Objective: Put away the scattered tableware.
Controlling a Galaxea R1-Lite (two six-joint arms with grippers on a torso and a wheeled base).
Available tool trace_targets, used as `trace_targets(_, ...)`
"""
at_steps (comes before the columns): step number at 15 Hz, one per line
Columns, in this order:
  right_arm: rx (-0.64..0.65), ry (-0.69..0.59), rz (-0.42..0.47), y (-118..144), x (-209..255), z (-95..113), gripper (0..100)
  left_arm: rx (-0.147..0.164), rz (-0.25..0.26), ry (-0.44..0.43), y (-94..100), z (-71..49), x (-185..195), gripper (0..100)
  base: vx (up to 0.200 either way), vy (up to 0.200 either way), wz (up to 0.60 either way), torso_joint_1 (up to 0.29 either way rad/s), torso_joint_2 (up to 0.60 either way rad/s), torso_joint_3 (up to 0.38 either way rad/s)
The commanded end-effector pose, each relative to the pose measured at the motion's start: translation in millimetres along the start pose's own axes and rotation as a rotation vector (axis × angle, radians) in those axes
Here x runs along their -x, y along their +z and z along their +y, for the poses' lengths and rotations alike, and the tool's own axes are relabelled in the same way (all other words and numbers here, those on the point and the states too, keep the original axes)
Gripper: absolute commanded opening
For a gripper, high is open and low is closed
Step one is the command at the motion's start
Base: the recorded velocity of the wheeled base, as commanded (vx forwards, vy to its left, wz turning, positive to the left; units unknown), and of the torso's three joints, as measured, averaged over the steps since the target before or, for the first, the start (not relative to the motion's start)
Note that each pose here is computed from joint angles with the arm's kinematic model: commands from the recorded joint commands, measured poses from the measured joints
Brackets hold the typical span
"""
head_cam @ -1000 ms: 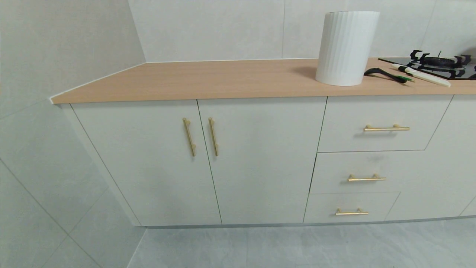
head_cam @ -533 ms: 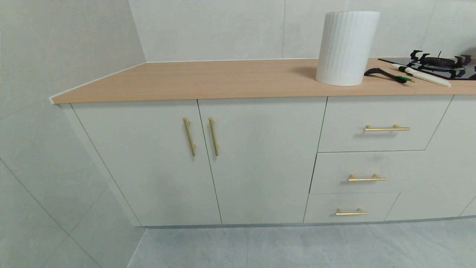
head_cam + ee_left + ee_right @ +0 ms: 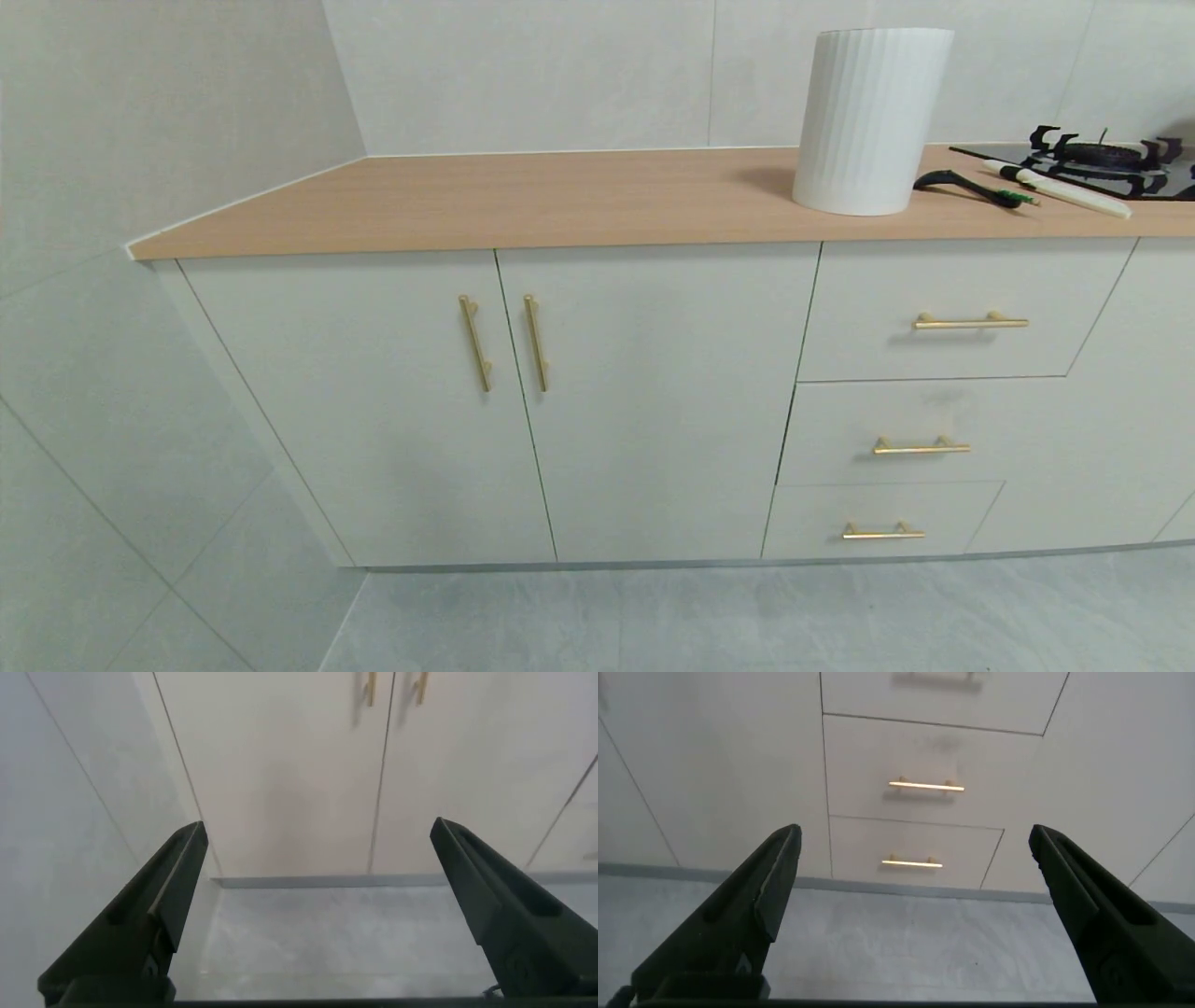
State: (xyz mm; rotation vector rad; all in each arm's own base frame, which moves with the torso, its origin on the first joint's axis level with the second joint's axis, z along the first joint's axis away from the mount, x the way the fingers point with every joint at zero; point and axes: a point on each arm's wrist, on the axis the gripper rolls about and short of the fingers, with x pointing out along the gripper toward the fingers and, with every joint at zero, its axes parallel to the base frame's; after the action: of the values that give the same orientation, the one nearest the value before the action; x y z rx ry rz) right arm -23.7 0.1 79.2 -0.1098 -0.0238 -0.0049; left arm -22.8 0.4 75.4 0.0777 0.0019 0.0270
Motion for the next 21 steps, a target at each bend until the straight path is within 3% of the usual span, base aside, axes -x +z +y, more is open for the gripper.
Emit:
trace_targets(1, -0.019, -0.035, 0.003, 1.0, -0.1, -0.9, 100, -0.022, 0.000, -0.006, -0.1, -0.1, 0.0, 100, 0.000, 0.000, 0.00, 0.000, 0.00, 0.000)
trace_targets(2, -0.098, -0.185, 0.008, 0.7, 0.2, -4.3, 100, -0.036, -0.002, -0.016, 0.1, -0.4, 0.0, 100, 0.000, 0.000, 0.00, 0.000, 0.00, 0.000)
trace_targets(4, -0.179, -0.248, -0.006, 1.1, 0.4, -5.6, 100, -0.037, -0.003, -0.018, 0.1, -0.4, 0.0, 100, 0.000, 0.000, 0.00, 0.000, 0.00, 0.000)
trace_targets(5, -0.156, -0.235, -0.001, 0.5, 0.2, -5.3, 100, -0.037, -0.003, -0.019, 0.1, -0.4, 0.0, 100, 0.000, 0.000, 0.00, 0.000, 0.00, 0.000)
trace_targets(7, -0.055, -0.084, -0.001, 1.1, -0.2, -2.0, 100, -0.034, -0.003, -0.018, 0.1, -0.4, 0.0, 100, 0.000, 0.000, 0.00, 0.000, 0.00, 0.000)
trace_targets(8, 0.071, -0.009, 0.010, 0.4, 0.1, -0.3, 100, -0.033, -0.003, -0.018, 0.1, -0.4, 0.0, 100, 0.000, 0.000, 0.00, 0.000, 0.00, 0.000)
trace_targets(9, 0.109, 0.020, 0.005, 0.5, 0.1, 0.3, 100, -0.030, -0.002, -0.018, 0.1, -0.4, 0.0, 100, 0.000, 0.000, 0.00, 0.000, 0.00, 0.000)
trace_targets(11, 0.048, -0.047, 0.012, 0.6, 0.1, -1.2, 100, -0.010, -0.001, -0.015, 0.0, -0.4, 0.0, 100, 0.000, 0.000, 0.00, 0.000, 0.00, 0.000)
trace_targets(13, 0.046, -0.095, -0.124, 12.3, 0.2, -3.1, 100, 0.006, 0.000, -0.013, 0.0, -0.3, 0.0, 100, 0.000, 0.000, 0.00, 0.000, 0.00, 0.000)
trace_targets(14, 0.017, -0.082, -0.032, 3.2, -0.9, -2.1, 100, 0.006, 0.000, -0.013, 0.0, -0.3, 0.0, 100, 0.000, 0.000, 0.00, 0.000, 0.00, 0.000)
trace_targets(15, -0.131, -0.055, -0.013, 3.5, -3.0, -2.2, 100, 0.004, 0.000, -0.013, 0.0, -0.3, 0.0, 100, 0.000, 0.000, 0.00, 0.000, 0.00, 0.000)
trace_targets(16, -0.142, -0.042, 0.046, -5.1, -0.4, -0.7, 100, 0.006, 0.000, -0.015, 0.0, -0.4, 0.0, 100, 0.000, 0.000, 0.00, 0.000, 0.00, 0.000)
trace_targets(21, -0.122, -0.036, 0.029, -3.5, -0.9, -0.7, 100, 0.007, 0.000, -0.013, 0.0, -0.3, 0.0, 100, 0.000, 0.000, 0.00, 0.000, 0.00, 0.000)
